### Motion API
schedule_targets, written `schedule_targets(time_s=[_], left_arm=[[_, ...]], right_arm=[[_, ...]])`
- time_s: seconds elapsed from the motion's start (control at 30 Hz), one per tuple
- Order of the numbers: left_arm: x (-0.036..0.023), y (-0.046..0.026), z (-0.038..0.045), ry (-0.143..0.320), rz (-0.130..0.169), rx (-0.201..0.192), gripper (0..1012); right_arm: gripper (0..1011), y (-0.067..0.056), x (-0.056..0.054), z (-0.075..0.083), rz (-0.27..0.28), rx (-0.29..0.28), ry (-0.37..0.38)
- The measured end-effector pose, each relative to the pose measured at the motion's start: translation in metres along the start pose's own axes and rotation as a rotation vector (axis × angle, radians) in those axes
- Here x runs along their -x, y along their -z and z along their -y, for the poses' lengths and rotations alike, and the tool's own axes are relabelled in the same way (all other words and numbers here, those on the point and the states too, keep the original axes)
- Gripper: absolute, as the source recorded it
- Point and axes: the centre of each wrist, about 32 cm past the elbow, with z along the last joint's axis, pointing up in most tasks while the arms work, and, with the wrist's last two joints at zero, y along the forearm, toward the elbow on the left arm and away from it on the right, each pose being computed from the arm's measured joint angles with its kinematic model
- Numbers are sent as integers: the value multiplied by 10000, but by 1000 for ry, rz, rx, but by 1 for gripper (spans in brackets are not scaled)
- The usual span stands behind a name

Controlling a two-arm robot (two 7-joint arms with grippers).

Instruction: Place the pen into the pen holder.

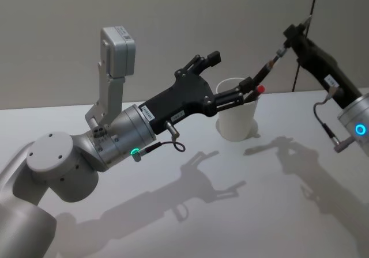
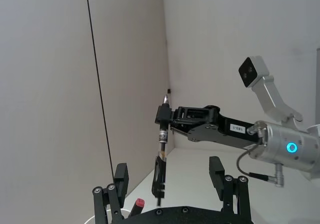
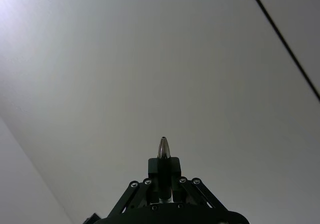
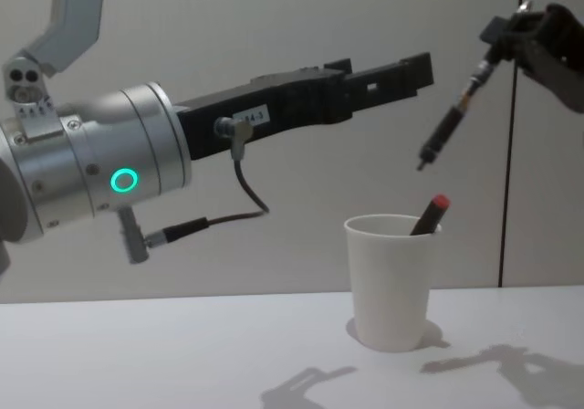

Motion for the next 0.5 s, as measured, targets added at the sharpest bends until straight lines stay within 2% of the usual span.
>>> schedule_targets(time_s=[0.27,0.5], left_arm=[[0,0,0,0,0,0,1001],[0,0,0,0,0,0,1001]], right_arm=[[122,-72,-198,-79,122,-30,2],[122,-99,-361,-219,226,-49,-25]])
